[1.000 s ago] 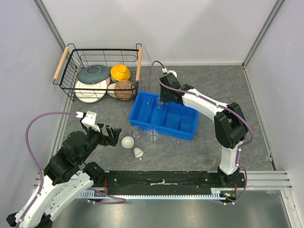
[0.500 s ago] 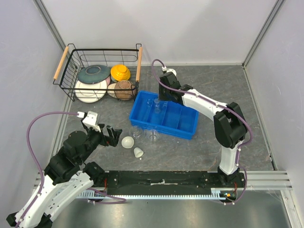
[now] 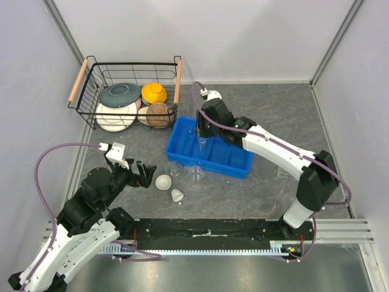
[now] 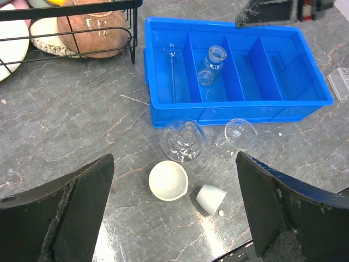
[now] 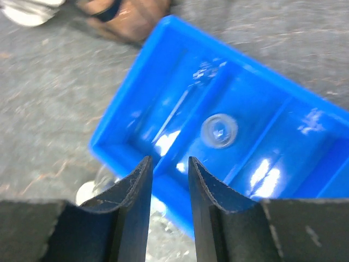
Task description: Organize the chemistry lab equipment
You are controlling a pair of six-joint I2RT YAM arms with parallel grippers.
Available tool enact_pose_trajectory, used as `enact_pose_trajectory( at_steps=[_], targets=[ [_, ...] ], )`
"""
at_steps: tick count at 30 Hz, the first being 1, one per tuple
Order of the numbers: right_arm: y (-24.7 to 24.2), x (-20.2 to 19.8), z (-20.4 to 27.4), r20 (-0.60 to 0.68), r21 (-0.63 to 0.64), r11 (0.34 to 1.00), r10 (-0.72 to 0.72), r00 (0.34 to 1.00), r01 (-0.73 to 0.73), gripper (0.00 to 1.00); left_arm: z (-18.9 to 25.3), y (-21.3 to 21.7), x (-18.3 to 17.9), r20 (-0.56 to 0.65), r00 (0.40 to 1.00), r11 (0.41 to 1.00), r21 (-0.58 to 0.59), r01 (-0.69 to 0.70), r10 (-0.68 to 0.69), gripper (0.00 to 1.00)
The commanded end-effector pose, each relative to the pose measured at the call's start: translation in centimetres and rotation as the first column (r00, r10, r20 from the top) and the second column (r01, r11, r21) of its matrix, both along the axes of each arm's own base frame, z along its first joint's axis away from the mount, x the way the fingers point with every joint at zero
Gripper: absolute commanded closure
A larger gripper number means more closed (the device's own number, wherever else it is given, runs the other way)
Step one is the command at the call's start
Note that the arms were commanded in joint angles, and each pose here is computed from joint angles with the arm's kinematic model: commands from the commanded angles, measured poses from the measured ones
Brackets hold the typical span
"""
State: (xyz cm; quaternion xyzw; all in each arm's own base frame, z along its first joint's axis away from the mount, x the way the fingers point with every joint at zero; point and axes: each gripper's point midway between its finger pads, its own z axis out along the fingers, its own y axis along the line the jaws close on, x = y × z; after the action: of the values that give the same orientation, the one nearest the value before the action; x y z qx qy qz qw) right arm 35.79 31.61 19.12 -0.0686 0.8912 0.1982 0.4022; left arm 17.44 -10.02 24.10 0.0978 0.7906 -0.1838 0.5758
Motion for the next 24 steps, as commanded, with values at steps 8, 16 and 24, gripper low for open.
enact_pose_trajectory(
  at_steps=[8, 16, 24],
  targets=[
    [0.6, -9.6, -2.8, -0.093, -0.084, 0.988, 0.125, 0.988, -0.132, 0.61, 0.7, -0.8, 0.3, 0.024, 0.999, 0.999, 0.000, 0.040, -0.040, 0.00],
    [0.0, -10.8, -6.9, -0.151, -0.168, 0.976, 0.114, 0.982, -0.139, 0.62, -0.4, -1.4, 0.5, -0.025, 0.998, 0.998, 0.036, 0.058, -0.057, 0.00],
    [0.5, -11.5, -9.8, -0.195, -0.191, 0.968, 0.125, 0.973, -0.162, 0.62, -0.3, -1.2, 0.4, -0.012, 0.998, 0.998, 0.028, 0.055, -0.055, 0.00]
  ],
)
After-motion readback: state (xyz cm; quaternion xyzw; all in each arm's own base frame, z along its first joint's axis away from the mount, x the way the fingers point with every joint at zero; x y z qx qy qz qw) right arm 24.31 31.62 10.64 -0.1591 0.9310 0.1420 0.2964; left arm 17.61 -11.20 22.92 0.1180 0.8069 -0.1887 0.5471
